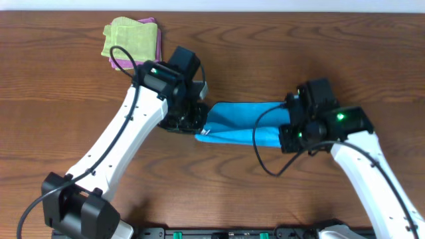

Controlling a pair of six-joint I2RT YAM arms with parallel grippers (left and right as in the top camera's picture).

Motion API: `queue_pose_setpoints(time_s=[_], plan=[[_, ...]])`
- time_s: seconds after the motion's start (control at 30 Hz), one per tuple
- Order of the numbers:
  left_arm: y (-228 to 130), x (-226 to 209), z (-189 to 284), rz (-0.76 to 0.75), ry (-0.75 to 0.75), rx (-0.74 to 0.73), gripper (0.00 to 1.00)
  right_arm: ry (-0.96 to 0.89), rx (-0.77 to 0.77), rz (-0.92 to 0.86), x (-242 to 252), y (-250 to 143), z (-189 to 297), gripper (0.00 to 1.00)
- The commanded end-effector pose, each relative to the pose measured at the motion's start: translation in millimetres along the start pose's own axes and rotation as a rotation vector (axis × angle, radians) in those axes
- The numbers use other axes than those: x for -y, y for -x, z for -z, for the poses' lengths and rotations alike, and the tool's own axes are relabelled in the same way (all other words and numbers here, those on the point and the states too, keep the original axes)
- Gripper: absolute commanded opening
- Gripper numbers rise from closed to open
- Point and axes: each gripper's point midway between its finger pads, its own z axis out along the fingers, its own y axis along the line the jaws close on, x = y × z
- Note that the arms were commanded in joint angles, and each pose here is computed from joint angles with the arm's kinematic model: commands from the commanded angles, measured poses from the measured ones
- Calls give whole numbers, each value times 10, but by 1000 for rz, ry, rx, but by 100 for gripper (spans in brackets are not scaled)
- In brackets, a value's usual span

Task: Fold the cloth
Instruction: 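Lower the stretched cloth flat onto the table with both grippers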

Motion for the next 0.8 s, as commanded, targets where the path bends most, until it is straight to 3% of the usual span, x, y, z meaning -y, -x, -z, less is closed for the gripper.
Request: queue_pose_setpoints(time_s=[0.0,0.17,0.43,0.47,0.53,0.57,0.6,0.67,0.77], plan=[[-138,-159,-124,20,65,-39,6,5,8,-2,-5,-172,-91,2],[-272,-471,-298,94,195,-67,6,15,98,9,14,-204,-180,2],[-481,-548,-784,117,161,-66,6,11,-25,-84,93,-655,-529,4],[-484,-505,-832,115,132,-67,6,10,-35,-93,99,-689,-550,18],[-500,-399,-918,109,78,-70,6,18,-56,-103,88,-749,-572,30],[-516,-383,-938,114,75,-73,6,20,-64,-104,85,-768,-572,46],[-546,-365,-960,112,78,-81,6,19,-71,-105,88,-788,-570,99],[-591,-303,-982,94,75,-93,6,17,-80,-110,90,-809,-568,99],[-610,-231,-1006,86,71,-93,26,19,-68,-109,87,-781,-570,99]])
